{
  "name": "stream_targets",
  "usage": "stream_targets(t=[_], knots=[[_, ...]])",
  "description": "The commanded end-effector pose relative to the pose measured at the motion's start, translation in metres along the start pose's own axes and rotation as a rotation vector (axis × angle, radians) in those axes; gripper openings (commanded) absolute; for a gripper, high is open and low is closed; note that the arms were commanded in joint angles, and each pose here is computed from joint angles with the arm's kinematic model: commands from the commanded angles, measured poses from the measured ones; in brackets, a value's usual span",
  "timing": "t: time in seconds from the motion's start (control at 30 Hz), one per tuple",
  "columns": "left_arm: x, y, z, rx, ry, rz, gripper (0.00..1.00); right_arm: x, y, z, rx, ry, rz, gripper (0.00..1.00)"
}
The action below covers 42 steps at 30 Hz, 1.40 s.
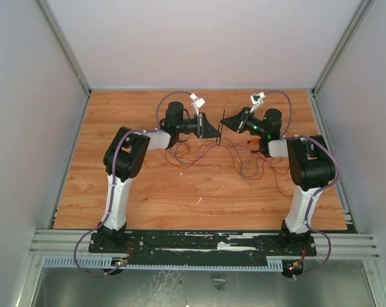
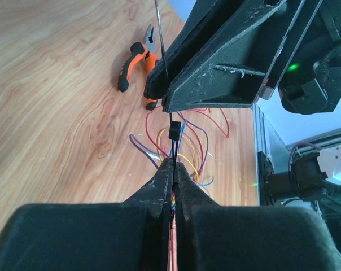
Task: Zip-tie the wires
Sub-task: Tie the cable at the center of the board.
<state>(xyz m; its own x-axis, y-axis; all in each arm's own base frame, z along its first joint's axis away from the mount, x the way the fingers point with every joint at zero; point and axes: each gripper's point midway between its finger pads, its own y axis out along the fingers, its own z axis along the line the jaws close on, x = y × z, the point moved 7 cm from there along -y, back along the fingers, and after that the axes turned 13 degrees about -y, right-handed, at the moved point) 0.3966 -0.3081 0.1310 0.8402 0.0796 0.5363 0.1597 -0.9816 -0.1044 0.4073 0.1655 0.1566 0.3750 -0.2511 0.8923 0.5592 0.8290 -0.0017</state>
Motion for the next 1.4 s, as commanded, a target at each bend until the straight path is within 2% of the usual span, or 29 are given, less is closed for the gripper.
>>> stream_targets(t=[0.0, 0.13, 0.77, 1.13, 1.37], knots=[[0.009, 0.0, -0.02, -0.045, 0.064, -0.016, 0.0, 0.012, 0.0, 0.01, 0.018, -0.048, -0.018, 0.13], [0.009, 0.0, -0.02, -0.045, 0.064, -0.016, 0.0, 0.012, 0.0, 0.01, 0.02, -0.048, -0.018, 0.0], [0.015, -0.006, -0.021, -0.033, 0.092, -0.031, 0.0, -0.02, -0.036, 0.03, -0.017, -0.082, 0.033, 0.0], [0.013, -0.01, -0.017, -0.039, 0.252, -0.063, 0.0, -0.037, -0.057, 0.065, 0.091, -0.055, 0.041, 0.0], [0.003, -0.013, -0.016, 0.026, 0.408, -0.103, 0.0, -0.051, -0.063, 0.08, 0.131, -0.051, 0.046, 0.0]])
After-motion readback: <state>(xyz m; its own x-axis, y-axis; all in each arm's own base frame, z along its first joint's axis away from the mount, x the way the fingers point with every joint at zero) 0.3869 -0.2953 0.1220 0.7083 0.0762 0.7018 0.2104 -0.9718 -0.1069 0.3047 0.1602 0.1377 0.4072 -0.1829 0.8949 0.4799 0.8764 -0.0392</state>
